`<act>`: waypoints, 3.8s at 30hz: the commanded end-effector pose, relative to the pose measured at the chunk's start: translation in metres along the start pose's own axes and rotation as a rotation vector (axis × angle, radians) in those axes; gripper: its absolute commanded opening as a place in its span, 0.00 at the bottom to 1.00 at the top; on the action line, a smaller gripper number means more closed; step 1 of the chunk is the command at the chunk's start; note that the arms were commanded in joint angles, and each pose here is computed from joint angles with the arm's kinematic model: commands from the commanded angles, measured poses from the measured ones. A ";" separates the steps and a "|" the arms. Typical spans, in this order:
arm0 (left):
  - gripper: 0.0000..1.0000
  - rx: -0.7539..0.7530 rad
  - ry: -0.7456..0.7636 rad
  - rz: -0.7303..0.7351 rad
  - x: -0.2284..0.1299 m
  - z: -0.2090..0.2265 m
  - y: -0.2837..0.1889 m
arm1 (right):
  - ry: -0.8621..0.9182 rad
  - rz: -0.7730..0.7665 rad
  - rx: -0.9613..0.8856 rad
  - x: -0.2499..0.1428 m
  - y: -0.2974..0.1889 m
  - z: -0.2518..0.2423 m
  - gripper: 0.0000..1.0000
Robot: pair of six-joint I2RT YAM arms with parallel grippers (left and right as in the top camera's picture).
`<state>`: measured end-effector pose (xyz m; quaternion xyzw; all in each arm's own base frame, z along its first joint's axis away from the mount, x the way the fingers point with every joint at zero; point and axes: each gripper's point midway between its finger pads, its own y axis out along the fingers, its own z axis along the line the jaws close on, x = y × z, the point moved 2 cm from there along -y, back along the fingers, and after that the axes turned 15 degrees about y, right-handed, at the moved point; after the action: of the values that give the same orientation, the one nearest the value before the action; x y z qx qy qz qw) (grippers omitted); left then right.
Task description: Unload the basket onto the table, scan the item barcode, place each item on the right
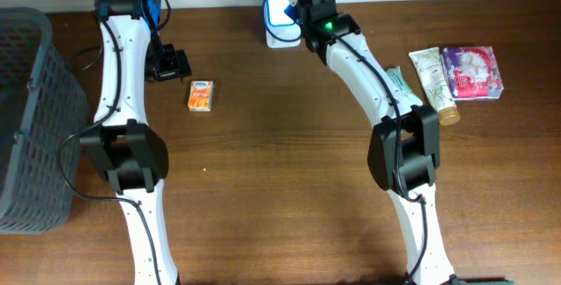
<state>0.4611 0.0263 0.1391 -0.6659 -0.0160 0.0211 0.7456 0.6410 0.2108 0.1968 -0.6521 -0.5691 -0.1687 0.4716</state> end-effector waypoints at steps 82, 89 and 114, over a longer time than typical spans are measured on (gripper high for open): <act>0.00 -0.164 0.185 0.098 -0.025 -0.084 0.010 | 0.943 0.726 0.309 -0.128 -0.142 -0.063 0.98; 0.00 -0.253 0.153 0.148 -0.031 -0.115 0.098 | 0.943 0.726 0.309 -0.128 -0.142 -0.063 0.98; 0.99 -0.067 0.030 -0.112 0.019 -0.052 -0.002 | 0.888 1.126 0.563 -0.146 -0.204 0.037 0.91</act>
<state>0.4820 -0.0270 0.1230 -0.6922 -0.0329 -0.0205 0.7206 0.4247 0.1268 0.1773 -0.5112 0.0608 -0.0437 0.8562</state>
